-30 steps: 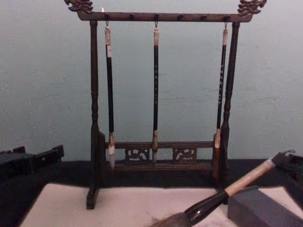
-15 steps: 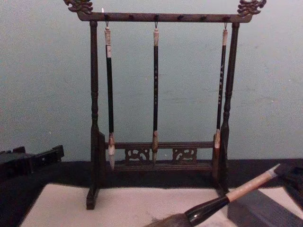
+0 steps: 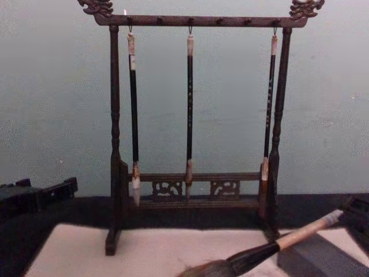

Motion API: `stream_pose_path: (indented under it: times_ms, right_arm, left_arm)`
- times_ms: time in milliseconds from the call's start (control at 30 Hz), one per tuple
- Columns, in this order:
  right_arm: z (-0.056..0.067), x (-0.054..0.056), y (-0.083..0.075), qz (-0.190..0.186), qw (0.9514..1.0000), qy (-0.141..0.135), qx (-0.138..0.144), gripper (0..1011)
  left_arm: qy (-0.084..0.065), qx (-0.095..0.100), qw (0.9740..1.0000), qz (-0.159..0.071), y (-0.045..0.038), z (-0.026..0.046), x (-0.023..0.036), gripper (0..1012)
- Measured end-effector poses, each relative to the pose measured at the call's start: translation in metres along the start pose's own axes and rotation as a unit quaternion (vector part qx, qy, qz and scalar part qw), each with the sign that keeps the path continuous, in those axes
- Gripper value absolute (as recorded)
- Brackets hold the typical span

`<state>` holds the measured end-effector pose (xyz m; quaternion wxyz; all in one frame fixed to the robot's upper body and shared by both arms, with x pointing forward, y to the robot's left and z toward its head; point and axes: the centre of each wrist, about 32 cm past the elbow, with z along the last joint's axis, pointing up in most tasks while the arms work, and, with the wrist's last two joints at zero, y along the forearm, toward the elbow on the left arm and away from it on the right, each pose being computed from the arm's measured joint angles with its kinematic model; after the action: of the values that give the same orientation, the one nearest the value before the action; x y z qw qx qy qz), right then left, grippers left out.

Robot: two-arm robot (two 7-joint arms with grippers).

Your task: Pick up the brush from the inkstone, write on the paper, then place the brush back to its original position.

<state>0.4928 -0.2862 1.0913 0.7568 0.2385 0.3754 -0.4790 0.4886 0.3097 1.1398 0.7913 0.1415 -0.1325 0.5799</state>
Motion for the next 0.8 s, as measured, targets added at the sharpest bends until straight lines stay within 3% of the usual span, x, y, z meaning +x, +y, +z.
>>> stream_pose_path:
  times_ms: [167,233,267,433,500,567,667,800]
  right_arm:
    - [0.000,0.000,0.000,0.000,1.0000,0.000,0.000,529]
    - [0.001,-0.001,-0.002,-0.004,1.0000,-0.002,0.000,642]
    - [0.002,-0.001,-0.003,-0.006,1.0000,-0.003,0.001,642]
    - [0.005,-0.007,-0.009,-0.018,0.9994,-0.030,-0.002,839]
    - [0.006,-0.007,-0.011,-0.020,0.9992,-0.034,-0.003,839]
    - [0.007,-0.009,-0.015,-0.024,0.9988,-0.043,-0.005,940]
    - [0.008,-0.010,-0.018,-0.027,0.9985,-0.048,-0.007,1001]
    - [0.010,-0.010,-0.025,-0.032,0.9979,-0.056,-0.008,1001]
  left_arm:
    - [0.000,0.000,1.0000,0.000,0.0000,0.0000,0.0000,1002]
    - [0.000,0.000,1.0000,0.000,0.0000,0.0000,0.0000,1002]
    - [0.000,0.000,1.0000,0.000,0.0000,0.0000,0.0000,1002]
    - [0.000,0.000,1.0000,0.000,0.0000,0.0000,0.0000,1002]
    - [0.000,0.000,1.0000,0.000,0.0000,0.0000,0.0000,1002]
    - [0.000,0.000,1.0000,0.000,0.0000,0.0000,0.0000,1000]
    - [0.000,0.000,1.0000,0.000,0.0000,0.0000,0.0000,1002]
    - [0.000,0.000,1.0000,0.000,0.0000,0.0000,0.0000,1002]
